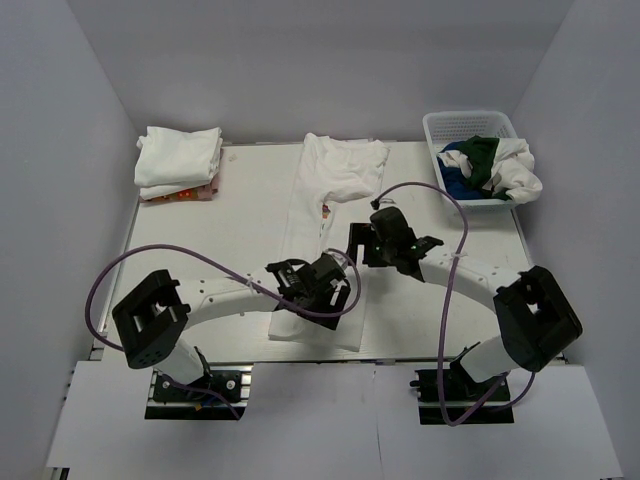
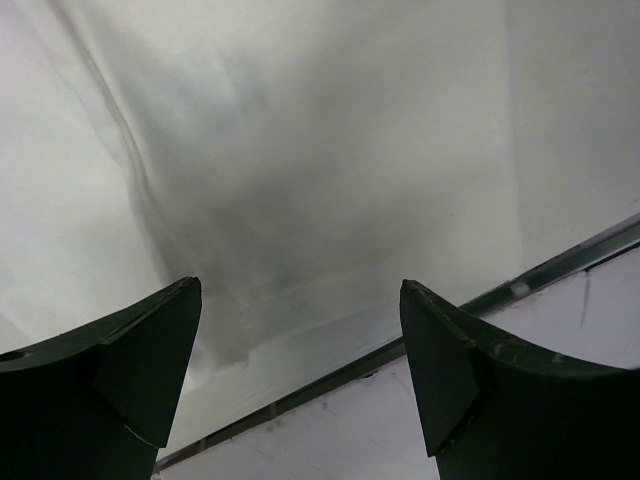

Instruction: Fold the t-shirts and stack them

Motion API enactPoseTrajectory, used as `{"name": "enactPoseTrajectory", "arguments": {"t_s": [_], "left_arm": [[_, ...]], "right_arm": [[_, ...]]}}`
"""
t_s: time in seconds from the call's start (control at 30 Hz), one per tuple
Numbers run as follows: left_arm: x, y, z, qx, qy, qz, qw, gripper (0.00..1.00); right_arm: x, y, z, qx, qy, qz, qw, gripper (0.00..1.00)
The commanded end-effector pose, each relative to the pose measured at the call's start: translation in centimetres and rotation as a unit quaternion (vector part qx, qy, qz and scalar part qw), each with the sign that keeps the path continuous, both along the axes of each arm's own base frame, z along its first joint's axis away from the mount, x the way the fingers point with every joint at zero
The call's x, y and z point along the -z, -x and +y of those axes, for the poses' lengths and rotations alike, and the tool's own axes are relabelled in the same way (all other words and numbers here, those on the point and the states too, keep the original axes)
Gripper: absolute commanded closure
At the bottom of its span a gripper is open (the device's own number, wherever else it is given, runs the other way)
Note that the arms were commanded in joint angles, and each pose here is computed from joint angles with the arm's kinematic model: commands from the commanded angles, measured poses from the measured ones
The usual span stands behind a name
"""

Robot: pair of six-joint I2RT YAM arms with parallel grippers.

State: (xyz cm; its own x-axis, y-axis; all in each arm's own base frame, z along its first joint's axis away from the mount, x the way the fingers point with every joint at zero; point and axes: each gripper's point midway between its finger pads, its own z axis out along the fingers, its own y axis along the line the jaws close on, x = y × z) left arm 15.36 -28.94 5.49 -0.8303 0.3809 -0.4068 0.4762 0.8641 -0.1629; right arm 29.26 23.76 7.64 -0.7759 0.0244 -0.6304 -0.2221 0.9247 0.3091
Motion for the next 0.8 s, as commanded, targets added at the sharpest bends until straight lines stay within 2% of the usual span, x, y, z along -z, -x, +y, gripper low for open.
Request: {"name": "enactPoseTrajectory", "arguments": {"t_s": [0.0, 0.17, 0.3, 0.43, 0.57, 0.63, 0.67, 0.77], "left_arm": [[1.0, 1.4, 0.3, 0.012, 0.012, 0.023, 1.000, 0.10], [1.1, 2.0, -1.0, 0.034, 0.061, 0.027, 0.997, 0.10], [1.5, 3.2, -1.9, 0.069, 0.080, 0.053, 0.993, 0.10], [1.6, 4.1, -2.1, 0.091, 0.064, 0.064, 0.992, 0.10], [-0.7, 2.6, -0.2, 0.051, 0.037, 0.021, 0.998, 0.08], [-3.5, 2.2, 0.2, 0.029, 0.061, -0.005, 0.998, 0.06], [-4.5, 1.8, 0.7, 0.011, 0.063, -0.019, 0.998, 0.00], [-7.0, 0.8, 2.6, -0.050, 0.070, -0.038, 0.996, 0.00]], "right_arm": [[-0.5, 0.3, -1.0, 0.018, 0.000, -0.010, 1.000, 0.10], [0.1, 0.7, -1.5, 0.021, 0.007, -0.001, 1.000, 0.10], [-0.2, 0.8, -1.8, 0.027, 0.009, -0.005, 1.000, 0.10], [-0.2, 1.2, -2.4, 0.032, 0.014, -0.003, 0.999, 0.10], [-0.7, 2.5, -2.5, 0.013, 0.004, -0.004, 1.000, 0.10], [-1.1, 3.2, -2.4, 0.000, -0.003, -0.008, 1.000, 0.10], [-1.0, 3.8, -2.8, -0.004, -0.002, -0.006, 1.000, 0.10], [-1.5, 6.0, -2.5, -0.037, -0.018, 0.011, 0.999, 0.10]]}}
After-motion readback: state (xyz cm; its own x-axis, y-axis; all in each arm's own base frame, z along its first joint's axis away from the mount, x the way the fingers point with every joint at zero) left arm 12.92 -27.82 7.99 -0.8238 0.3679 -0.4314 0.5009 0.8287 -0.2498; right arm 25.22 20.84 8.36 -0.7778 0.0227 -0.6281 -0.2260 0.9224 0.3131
